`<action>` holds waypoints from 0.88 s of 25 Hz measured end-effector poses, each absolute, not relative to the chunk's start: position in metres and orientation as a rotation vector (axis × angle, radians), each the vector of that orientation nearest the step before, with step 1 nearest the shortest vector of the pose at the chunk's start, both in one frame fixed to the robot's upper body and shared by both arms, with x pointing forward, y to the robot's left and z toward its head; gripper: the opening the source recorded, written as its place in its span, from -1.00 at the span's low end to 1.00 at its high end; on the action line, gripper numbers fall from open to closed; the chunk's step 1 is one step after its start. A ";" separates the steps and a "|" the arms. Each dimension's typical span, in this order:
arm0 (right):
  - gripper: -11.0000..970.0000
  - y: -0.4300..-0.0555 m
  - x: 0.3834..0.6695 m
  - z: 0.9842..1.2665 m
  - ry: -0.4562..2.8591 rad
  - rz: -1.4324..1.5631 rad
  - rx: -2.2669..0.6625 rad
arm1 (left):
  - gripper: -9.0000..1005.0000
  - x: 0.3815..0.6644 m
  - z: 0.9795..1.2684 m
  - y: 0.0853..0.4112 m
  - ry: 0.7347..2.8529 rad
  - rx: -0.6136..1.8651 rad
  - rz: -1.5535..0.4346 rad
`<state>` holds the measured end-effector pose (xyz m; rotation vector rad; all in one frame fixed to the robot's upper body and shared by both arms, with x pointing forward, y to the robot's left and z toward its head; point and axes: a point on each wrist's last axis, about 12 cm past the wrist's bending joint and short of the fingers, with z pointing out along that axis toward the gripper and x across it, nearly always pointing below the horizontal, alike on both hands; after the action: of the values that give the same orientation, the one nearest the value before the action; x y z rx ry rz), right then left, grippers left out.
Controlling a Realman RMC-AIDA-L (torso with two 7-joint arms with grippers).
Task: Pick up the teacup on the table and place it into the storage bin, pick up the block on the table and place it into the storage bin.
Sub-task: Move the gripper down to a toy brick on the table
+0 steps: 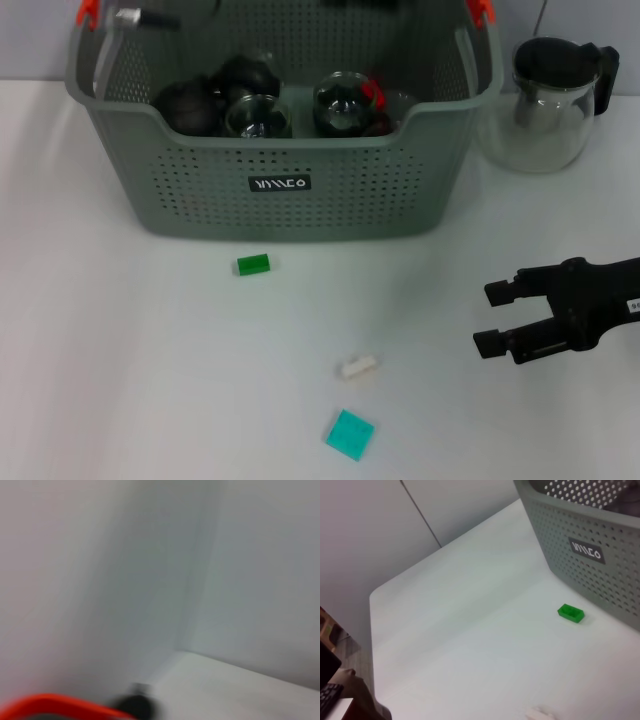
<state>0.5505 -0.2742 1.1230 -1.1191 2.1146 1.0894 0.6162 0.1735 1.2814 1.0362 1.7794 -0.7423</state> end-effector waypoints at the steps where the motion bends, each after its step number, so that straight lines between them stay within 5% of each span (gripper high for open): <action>1: 0.93 -0.275 0.551 1.123 2.117 1.088 -1.117 | 0.36 0.600 1.282 0.174 1.754 1.115 -0.767; 8: 0.93 -0.279 0.552 1.122 2.132 1.069 -1.098 | 0.67 0.513 1.241 0.155 1.817 1.672 -0.795; 12: 0.93 -0.281 0.552 1.121 2.149 1.057 -1.100 | 0.81 0.512 1.205 0.137 2.021 1.687 -0.682; 22: 0.93 -0.279 0.554 1.123 2.148 1.048 -1.106 | 0.81 0.534 1.146 0.083 2.262 1.703 -0.343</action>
<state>0.5543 -0.2794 1.1228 -1.1056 2.1482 1.0481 0.5336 0.0833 1.1459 1.7028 2.2624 -0.3432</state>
